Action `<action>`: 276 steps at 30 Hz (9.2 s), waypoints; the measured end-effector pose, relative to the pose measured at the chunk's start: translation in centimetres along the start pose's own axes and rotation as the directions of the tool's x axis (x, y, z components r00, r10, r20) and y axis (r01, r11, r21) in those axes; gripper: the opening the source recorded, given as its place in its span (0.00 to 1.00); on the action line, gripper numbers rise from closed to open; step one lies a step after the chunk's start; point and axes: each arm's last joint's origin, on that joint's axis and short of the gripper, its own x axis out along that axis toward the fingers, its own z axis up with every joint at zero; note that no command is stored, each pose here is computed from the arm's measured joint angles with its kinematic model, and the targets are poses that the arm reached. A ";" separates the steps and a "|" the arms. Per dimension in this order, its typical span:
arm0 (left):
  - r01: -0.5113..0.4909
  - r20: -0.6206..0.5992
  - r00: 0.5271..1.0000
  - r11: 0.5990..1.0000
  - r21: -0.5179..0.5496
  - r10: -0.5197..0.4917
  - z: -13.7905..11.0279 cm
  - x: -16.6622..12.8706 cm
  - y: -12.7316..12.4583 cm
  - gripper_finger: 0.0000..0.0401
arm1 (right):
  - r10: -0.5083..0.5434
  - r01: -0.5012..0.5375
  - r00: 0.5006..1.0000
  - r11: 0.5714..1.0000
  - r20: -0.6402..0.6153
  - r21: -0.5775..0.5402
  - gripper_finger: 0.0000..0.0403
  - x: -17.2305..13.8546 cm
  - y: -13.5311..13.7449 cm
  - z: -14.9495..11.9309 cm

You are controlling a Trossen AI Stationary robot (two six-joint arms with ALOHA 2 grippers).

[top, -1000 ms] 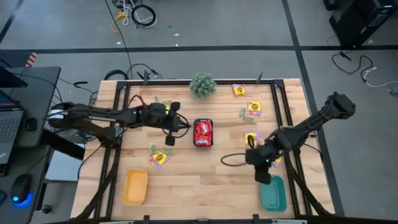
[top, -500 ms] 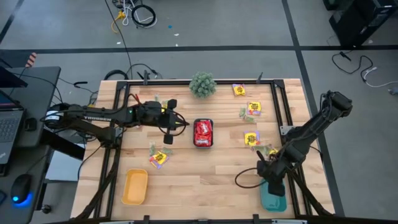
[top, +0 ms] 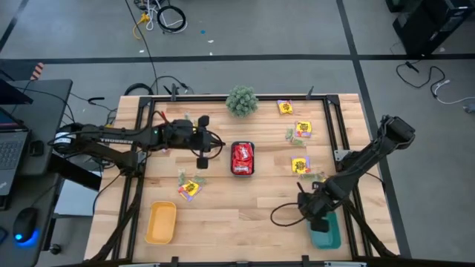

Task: Sort candy
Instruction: Move the green bin to the right side of the blue bin, then put the green gummy into the green bin

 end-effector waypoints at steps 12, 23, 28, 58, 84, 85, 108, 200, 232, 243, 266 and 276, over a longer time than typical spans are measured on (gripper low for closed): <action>-0.074 0.080 0.993 0.988 -0.133 0.086 -0.2 0.1 0.8 0.00 | -0.097 0.087 0.981 0.994 0.169 0.066 0.00 0.5 -1.5 3.4; -0.129 0.209 0.960 0.956 -0.263 0.187 -4.6 -0.1 -0.5 0.00 | -0.094 0.078 0.940 0.995 0.327 0.060 0.00 -0.5 -3.5 6.7; -0.154 0.173 0.963 0.951 -0.266 0.205 -5.6 -0.1 -0.8 0.00 | -0.074 0.048 0.916 0.996 0.393 0.076 0.00 -1.2 -4.5 8.2; -0.200 0.102 0.969 0.959 -0.200 0.224 -6.2 0.0 -0.8 0.00 | -0.175 0.233 0.878 0.969 0.446 -0.079 0.29 -8.6 -10.3 13.0; -0.197 0.068 0.974 0.960 -0.197 0.214 -6.5 0.1 -0.9 0.00 | -0.072 0.130 0.939 0.979 0.336 -0.155 0.21 -5.0 -12.8 13.6; -0.197 0.066 0.975 0.961 -0.197 0.213 -6.5 0.1 -0.9 0.00 | -0.075 0.132 0.943 0.979 0.325 -0.158 0.21 -4.6 -12.8 13.7; -0.197 0.049 0.977 0.964 -0.180 0.209 -6.6 0.1 -1.0 0.00 | -0.209 0.282 0.895 0.949 0.393 -0.139 0.01 -6.2 -15.7 15.9; -0.141 0.078 0.983 0.957 -0.254 0.166 -6.5 0.1 -1.1 0.00 | -0.333 0.255 0.868 0.935 0.368 0.246 0.04 -7.3 -24.3 8.2; -0.142 0.075 0.983 0.958 -0.250 0.166 -6.5 0.1 -1.1 0.00 | -0.284 0.274 0.888 0.958 0.361 0.080 0.06 -3.9 -17.1 18.3; -0.143 0.076 0.983 0.958 -0.250 0.167 -6.5 0.1 -1.1 0.00 | -0.266 0.259 0.842 0.962 0.469 0.081 0.38 -6.9 -16.3 17.4; -0.142 0.066 0.984 0.958 -0.249 0.163 -6.6 0.1 -1.1 0.00 | -0.394 0.402 0.865 0.915 0.310 0.040 0.56 -10.6 -24.4 10.2; -0.142 0.054 0.986 0.960 -0.242 0.160 -6.7 0.1 -1.1 0.00 | -0.392 0.404 0.889 0.915 0.236 -0.004 0.58 -7.2 -28.2 11.9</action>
